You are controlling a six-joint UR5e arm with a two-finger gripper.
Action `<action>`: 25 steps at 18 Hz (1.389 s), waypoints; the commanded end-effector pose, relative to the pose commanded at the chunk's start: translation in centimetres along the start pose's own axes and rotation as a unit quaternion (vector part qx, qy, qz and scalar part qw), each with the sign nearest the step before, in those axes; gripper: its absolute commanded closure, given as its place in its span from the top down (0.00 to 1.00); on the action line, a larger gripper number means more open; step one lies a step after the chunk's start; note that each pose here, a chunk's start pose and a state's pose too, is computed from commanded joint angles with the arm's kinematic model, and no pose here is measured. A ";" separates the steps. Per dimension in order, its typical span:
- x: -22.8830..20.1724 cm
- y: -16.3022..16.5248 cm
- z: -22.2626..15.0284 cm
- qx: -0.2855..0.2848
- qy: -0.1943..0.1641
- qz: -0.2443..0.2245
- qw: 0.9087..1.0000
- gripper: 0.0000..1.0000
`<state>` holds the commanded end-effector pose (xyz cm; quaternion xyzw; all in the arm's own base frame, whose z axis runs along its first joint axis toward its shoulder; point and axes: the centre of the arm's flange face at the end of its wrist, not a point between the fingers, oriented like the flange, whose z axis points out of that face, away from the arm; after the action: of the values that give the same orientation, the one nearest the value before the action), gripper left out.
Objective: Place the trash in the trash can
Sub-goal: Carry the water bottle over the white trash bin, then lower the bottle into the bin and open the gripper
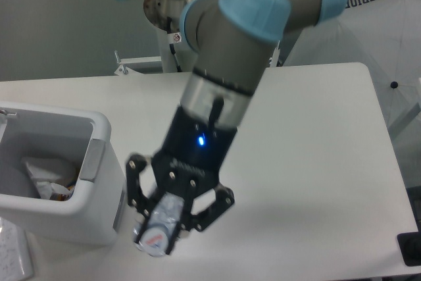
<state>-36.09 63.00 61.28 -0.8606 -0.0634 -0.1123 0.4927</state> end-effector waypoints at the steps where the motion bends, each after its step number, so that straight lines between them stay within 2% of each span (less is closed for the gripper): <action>1: 0.4 -0.1 0.0 0.003 0.010 0.002 1.000 0.01; 3: 2.4 -1.2 -1.5 0.021 0.031 0.014 0.999 0.01; 5: 4.5 -2.0 -2.5 0.038 0.068 0.021 0.997 0.02; 8: 6.9 -1.2 -3.4 0.043 0.108 0.021 0.993 0.02; 17: 13.5 1.9 1.2 0.028 0.161 0.049 0.985 0.02; 20: 14.2 2.7 2.3 0.021 0.169 0.049 0.984 0.03; 25: 13.0 6.2 4.7 -0.001 0.176 0.057 0.983 0.06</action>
<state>-21.54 63.85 57.14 -0.8299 0.0737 -0.2339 0.5012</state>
